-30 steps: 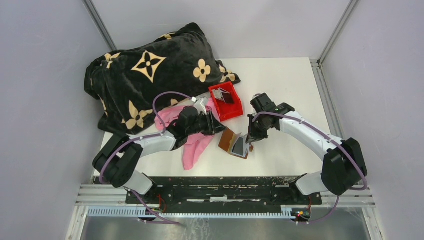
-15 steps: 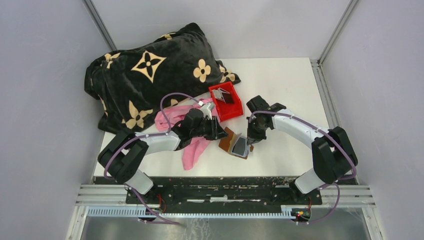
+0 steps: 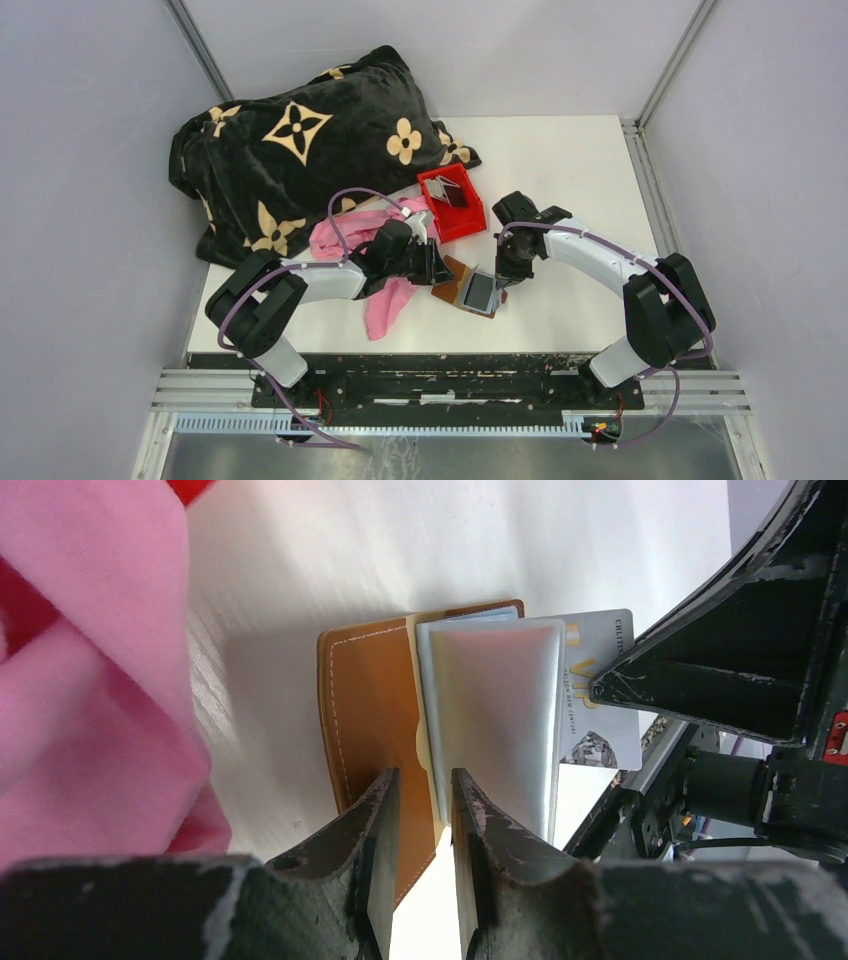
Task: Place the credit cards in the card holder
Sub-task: Turn over the card slot in the card holder.
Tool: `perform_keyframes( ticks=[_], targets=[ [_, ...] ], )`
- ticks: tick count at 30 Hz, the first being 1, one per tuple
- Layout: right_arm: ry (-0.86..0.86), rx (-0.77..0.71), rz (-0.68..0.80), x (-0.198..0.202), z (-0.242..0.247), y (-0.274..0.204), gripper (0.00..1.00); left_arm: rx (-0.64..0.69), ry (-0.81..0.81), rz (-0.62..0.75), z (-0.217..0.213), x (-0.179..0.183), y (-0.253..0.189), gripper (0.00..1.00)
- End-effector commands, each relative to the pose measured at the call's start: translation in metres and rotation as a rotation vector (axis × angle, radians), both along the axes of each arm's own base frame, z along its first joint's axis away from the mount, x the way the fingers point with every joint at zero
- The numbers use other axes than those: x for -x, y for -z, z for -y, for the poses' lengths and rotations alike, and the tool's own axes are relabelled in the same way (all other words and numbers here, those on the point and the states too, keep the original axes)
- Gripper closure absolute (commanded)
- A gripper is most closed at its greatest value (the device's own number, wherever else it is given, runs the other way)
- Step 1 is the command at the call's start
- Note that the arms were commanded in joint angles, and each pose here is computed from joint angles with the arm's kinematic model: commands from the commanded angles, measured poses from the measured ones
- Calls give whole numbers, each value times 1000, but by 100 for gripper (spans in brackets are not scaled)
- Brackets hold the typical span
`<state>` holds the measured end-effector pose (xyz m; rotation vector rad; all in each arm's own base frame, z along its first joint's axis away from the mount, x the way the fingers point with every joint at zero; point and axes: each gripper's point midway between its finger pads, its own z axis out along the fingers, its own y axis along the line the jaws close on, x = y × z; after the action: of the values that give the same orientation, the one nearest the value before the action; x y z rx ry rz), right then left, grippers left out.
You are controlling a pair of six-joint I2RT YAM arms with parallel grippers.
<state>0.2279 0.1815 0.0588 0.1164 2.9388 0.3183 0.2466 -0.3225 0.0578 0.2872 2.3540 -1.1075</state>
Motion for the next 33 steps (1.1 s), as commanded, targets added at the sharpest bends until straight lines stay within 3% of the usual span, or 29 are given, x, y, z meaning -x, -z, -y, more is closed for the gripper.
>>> perform_keyframes(
  ticks=[1, 33],
  targets=[
    [36, -28, 29, -8, -3, -1, 99, 13, 52, 61, 9, -4, -11, 68],
    [247, -140, 64, 1, 11, 15, 99, -73, 65, -4, -10, 20, 18, 71]
  ],
)
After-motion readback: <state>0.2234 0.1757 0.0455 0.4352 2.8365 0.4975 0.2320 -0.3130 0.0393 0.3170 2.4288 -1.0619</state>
